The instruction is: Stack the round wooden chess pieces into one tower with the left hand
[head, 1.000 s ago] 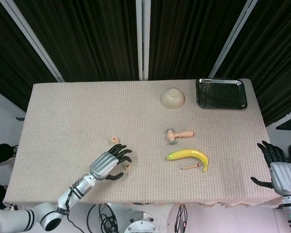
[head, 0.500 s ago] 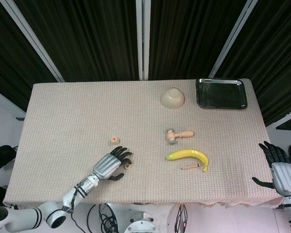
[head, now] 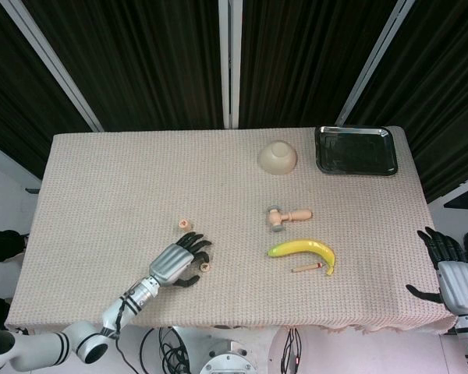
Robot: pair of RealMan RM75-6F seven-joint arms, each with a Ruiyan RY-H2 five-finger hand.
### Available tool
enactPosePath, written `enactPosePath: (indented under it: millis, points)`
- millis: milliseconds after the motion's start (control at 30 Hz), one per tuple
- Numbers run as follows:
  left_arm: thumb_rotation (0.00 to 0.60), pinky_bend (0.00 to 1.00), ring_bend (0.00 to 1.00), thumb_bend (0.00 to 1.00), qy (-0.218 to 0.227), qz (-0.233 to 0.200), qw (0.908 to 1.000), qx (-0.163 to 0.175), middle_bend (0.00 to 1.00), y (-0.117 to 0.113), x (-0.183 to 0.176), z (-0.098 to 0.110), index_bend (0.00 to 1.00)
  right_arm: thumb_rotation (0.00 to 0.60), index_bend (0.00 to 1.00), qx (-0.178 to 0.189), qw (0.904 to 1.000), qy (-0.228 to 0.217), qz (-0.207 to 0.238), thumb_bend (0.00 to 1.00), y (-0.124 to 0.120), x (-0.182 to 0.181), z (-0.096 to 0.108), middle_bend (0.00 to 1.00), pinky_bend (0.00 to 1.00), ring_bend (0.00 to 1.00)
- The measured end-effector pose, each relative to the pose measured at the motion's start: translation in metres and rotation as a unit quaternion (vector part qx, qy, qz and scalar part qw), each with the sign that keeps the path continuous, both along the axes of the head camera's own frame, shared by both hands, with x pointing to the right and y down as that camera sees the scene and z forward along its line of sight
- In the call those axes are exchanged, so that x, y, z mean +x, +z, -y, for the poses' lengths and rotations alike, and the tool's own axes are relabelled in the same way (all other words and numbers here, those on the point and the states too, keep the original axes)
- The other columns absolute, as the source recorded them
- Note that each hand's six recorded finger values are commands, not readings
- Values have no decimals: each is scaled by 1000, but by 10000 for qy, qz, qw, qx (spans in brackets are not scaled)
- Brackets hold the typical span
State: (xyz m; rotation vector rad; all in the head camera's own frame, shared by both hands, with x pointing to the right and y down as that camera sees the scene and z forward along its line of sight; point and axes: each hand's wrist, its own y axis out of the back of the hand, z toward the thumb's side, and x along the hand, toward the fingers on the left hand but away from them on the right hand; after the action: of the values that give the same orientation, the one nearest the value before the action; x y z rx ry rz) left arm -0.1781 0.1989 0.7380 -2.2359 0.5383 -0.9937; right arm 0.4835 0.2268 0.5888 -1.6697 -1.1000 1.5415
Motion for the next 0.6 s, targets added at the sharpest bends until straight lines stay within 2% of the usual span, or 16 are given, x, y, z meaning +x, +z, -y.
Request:
enactPosePath:
  millis: [600]
  points:
    - [600,0,0,317,-45,-236,9995,-190,118,-3,1,-7,406,600,0,-45,10000,-2,-37,10,2,0,-1,0,0,0]
